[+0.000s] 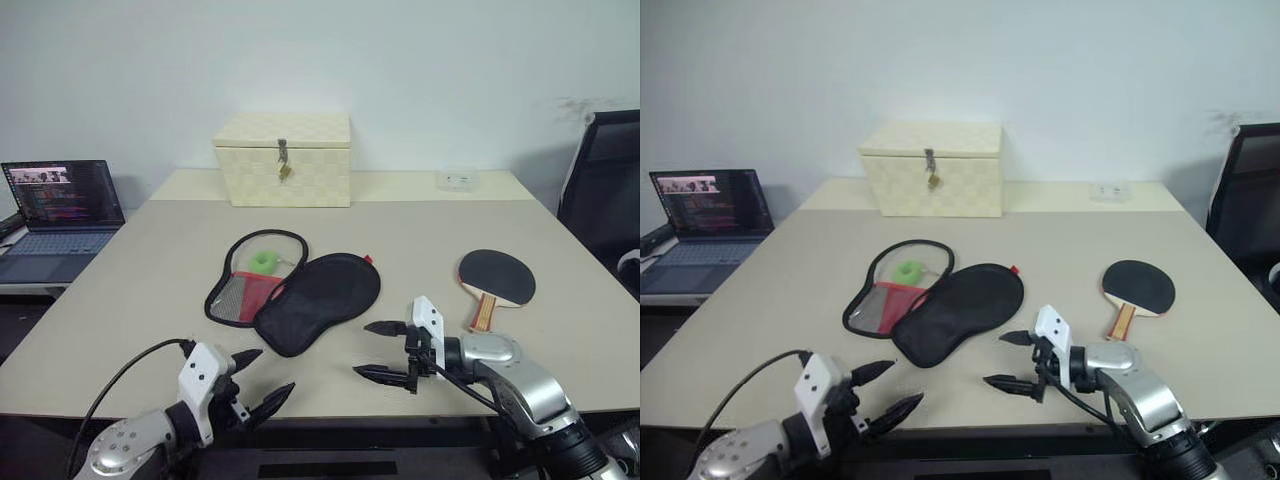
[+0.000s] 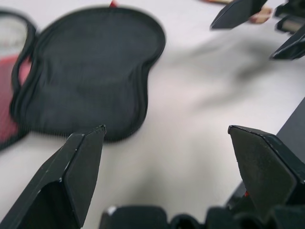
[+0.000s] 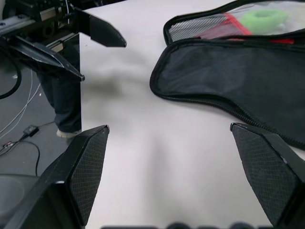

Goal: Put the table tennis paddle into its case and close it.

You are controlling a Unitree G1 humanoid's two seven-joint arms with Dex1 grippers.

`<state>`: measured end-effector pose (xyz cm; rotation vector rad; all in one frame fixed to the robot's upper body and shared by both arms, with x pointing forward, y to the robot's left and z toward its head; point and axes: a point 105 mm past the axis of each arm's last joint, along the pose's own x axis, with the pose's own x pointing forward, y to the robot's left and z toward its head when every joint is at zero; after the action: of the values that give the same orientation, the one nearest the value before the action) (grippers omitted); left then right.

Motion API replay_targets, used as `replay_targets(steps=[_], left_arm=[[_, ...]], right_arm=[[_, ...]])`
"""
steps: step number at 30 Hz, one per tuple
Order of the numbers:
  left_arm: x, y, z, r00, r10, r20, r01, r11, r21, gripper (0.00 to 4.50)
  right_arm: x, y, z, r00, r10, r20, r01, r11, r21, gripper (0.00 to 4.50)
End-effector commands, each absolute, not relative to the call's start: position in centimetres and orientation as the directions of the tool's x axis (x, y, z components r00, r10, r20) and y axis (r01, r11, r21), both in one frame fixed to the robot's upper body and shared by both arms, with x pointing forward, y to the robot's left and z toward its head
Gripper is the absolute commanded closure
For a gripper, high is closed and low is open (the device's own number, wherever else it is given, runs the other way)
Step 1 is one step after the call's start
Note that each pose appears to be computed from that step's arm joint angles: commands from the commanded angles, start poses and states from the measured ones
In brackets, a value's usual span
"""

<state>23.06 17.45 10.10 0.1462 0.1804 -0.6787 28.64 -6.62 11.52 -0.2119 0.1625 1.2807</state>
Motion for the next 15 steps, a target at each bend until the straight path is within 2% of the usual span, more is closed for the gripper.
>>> replay_targets(steps=[1,9,15], left_arm=[[23.3,17.7,11.2,0.795,-0.582,-0.173,0.604,0.785,0.136,0.0],[24.3,17.8,12.4,0.765,-0.628,-0.144,0.643,0.755,0.125,0.0],[26.1,19.6,14.1,0.744,-0.658,-0.119,0.668,0.731,0.136,0.0]], right_arm=[[28.3,-6.8,12.5,0.264,0.94,-0.217,-0.964,0.25,-0.091,0.03],[28.9,-6.8,14.0,0.329,0.928,-0.174,-0.944,0.316,-0.1,0.03],[30.0,-7.2,14.5,0.453,0.866,-0.209,-0.887,0.461,-0.014,0.03]])
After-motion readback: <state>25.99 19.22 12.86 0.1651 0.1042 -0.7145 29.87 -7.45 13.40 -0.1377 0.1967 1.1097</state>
